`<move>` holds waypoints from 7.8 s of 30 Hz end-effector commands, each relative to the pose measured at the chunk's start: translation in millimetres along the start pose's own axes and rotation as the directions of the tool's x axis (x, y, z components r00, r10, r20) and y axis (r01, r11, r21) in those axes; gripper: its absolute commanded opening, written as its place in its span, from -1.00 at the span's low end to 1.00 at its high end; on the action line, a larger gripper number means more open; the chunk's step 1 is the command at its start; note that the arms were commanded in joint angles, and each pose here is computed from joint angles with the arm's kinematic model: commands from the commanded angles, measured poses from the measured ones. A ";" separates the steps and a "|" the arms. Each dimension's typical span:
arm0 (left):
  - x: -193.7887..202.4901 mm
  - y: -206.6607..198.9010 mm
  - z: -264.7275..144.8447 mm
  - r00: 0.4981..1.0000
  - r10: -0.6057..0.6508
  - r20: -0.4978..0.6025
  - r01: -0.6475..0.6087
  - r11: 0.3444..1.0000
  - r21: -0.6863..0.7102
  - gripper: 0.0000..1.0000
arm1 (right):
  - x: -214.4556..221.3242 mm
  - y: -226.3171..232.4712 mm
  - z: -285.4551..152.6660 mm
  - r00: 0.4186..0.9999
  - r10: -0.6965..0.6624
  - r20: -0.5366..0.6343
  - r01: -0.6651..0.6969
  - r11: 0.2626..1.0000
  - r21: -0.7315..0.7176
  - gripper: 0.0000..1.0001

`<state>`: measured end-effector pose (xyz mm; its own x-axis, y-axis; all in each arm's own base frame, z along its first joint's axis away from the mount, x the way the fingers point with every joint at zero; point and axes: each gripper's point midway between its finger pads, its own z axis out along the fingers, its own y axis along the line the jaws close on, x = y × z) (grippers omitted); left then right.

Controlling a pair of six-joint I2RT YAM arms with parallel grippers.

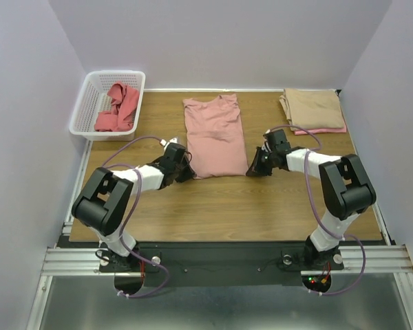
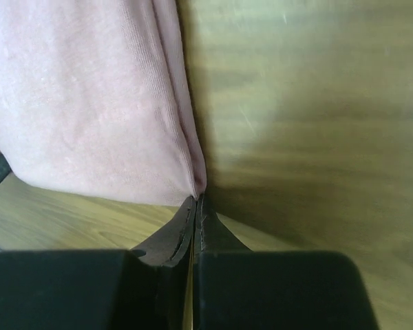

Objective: Fold and stack the t-shirts
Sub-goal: Fold the tshirt, then neatly place the folded tshirt to the corner

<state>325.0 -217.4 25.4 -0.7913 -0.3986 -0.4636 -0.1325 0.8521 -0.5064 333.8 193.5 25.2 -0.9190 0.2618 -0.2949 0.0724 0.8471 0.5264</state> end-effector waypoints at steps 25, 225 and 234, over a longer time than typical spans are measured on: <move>4.1 -83.7 -176.4 0.994 0.001 0.109 -0.023 0.980 0.200 -1.00 | -53.5 63.4 -210.8 0.850 -0.090 0.519 0.110 0.994 -0.008 -0.99; -95.0 28.9 -179.3 0.897 0.005 0.442 0.048 0.993 -0.109 0.97 | -376.4 -23.4 -226.2 0.525 -0.791 0.313 0.232 0.487 0.842 -0.99; -97.3 29.6 -179.6 0.890 0.003 0.455 0.052 0.993 -0.108 0.97 | -381.8 -9.8 -256.9 0.494 -0.791 0.362 0.176 0.498 0.849 -0.99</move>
<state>285.1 -98.2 170.3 -0.4863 -0.4998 -0.7167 -0.2402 0.8651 -0.4404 590.2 -29.6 251.1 -0.5266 -0.3942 -0.7532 0.0851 0.8571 -0.5081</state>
